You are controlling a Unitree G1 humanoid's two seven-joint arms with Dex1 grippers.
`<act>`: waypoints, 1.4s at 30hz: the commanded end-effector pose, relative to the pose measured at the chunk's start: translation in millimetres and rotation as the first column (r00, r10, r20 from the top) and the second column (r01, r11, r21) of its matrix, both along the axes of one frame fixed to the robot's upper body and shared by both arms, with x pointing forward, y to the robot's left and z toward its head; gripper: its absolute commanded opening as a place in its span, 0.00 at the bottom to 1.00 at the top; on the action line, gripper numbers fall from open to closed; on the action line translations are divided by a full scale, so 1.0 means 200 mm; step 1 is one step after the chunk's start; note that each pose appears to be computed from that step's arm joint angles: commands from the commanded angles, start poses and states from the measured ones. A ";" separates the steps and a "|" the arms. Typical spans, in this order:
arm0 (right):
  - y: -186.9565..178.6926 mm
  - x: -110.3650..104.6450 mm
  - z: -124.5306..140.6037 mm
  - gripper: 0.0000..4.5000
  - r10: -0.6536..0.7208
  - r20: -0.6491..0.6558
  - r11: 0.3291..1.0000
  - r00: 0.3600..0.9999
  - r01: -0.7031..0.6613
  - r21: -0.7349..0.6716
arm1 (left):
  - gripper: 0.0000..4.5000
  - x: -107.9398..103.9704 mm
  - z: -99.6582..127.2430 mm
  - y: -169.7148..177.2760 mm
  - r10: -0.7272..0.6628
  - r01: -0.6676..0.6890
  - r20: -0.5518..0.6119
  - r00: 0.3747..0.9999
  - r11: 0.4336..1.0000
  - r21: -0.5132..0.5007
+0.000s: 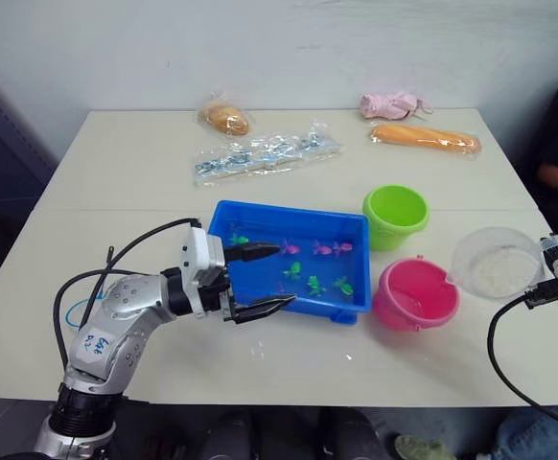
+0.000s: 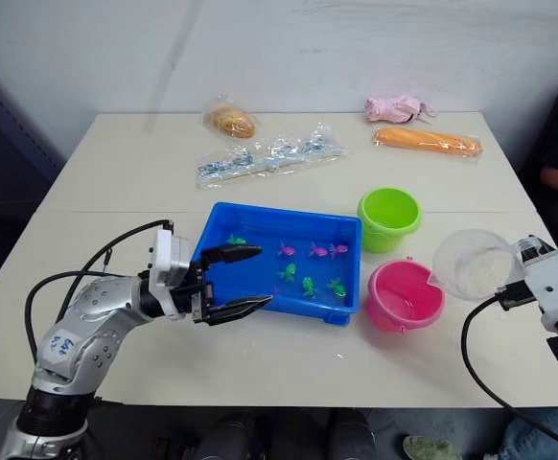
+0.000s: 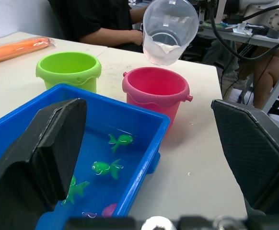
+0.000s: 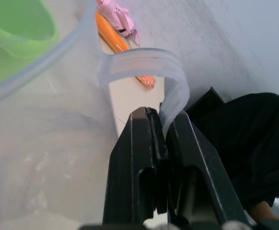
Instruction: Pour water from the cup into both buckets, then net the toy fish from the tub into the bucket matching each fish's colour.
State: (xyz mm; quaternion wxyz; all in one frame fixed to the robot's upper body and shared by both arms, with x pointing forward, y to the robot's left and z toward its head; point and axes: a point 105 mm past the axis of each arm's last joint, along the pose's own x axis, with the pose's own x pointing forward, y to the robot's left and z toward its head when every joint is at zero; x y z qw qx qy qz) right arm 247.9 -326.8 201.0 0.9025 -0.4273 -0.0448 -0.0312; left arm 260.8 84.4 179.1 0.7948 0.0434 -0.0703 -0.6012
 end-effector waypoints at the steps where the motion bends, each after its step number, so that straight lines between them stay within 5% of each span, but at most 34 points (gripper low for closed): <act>1: 0.02 0.00 0.10 0.01 0.011 0.065 0.994 0.998 -0.004 -0.113 | 1.00 -0.01 0.03 -0.03 -0.023 0.023 0.030 0.999 1.000 -0.011; 42: 0.13 0.01 0.16 0.01 0.101 0.180 0.870 0.978 0.001 -0.492 | 1.00 0.01 0.01 -0.06 -0.022 0.023 0.046 0.999 0.999 -0.025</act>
